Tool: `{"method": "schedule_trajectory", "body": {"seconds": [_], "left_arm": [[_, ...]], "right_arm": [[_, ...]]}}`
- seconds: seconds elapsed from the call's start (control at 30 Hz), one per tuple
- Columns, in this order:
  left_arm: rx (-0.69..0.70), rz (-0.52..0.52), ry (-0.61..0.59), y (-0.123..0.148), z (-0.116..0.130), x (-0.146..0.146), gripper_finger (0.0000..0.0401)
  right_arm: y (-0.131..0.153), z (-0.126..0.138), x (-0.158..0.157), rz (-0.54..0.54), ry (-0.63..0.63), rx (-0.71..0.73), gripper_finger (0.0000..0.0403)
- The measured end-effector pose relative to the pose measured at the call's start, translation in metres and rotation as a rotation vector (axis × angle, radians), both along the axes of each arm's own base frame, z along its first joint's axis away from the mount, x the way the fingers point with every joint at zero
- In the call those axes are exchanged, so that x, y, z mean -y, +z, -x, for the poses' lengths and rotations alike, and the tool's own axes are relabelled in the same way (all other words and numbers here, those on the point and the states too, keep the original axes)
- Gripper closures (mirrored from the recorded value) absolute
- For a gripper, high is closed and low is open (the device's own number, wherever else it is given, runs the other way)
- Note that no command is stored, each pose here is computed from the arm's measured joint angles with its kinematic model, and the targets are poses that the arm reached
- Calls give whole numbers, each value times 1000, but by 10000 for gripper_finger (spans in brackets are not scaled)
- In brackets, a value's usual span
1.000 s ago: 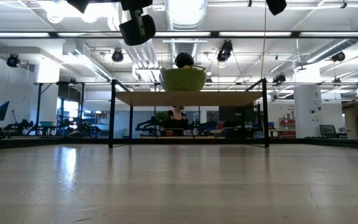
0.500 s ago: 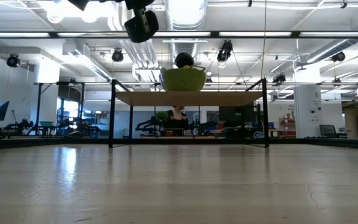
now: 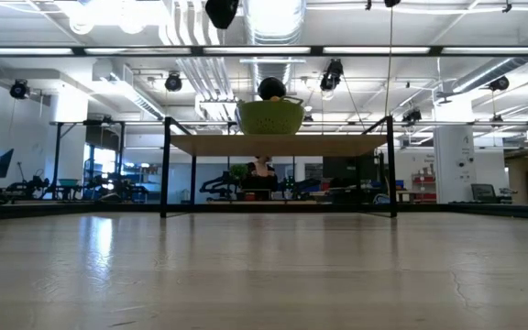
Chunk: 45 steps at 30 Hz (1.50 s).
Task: Pick & Place Fruit
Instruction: Put the green knife on the shelf to the left of the green colander
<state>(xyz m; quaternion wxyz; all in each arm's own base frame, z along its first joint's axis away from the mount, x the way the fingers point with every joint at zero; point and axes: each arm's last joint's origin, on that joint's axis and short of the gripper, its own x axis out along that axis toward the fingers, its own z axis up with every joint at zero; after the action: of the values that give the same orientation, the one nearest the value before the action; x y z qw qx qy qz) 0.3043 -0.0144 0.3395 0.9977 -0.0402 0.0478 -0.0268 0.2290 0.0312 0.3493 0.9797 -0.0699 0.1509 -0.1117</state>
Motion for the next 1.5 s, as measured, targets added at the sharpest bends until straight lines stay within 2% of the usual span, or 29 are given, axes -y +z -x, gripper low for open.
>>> {"method": "schedule_trajectory", "body": {"seconds": [0.23, 0.43, 0.6, 0.8, 1.03, 1.27, 1.5], "left_arm": [[55, -153, 150, 6, -1, -5, 367], [118, -209, 158, 12, -1, -5, 367], [147, -261, 161, 15, -1, -5, 367], [162, -273, 167, 14, -3, -7, 367], [198, -288, 171, 14, -8, -7, 367], [231, -321, 163, 19, -11, -7, 367], [226, -333, 163, 18, -11, -8, 367]], "right_arm": [[1, -15, -2, -32, 5, 78, 223], [14, -17, -4, -40, 78, 202, 203], [18, -19, -5, -9, 89, 249, 201], [16, -32, -5, 43, 87, 291, 216], [14, -42, 0, 49, 69, 297, 225], [17, -44, 0, 51, 114, 344, 210], [18, -45, 3, 63, 104, 349, 195]]}}
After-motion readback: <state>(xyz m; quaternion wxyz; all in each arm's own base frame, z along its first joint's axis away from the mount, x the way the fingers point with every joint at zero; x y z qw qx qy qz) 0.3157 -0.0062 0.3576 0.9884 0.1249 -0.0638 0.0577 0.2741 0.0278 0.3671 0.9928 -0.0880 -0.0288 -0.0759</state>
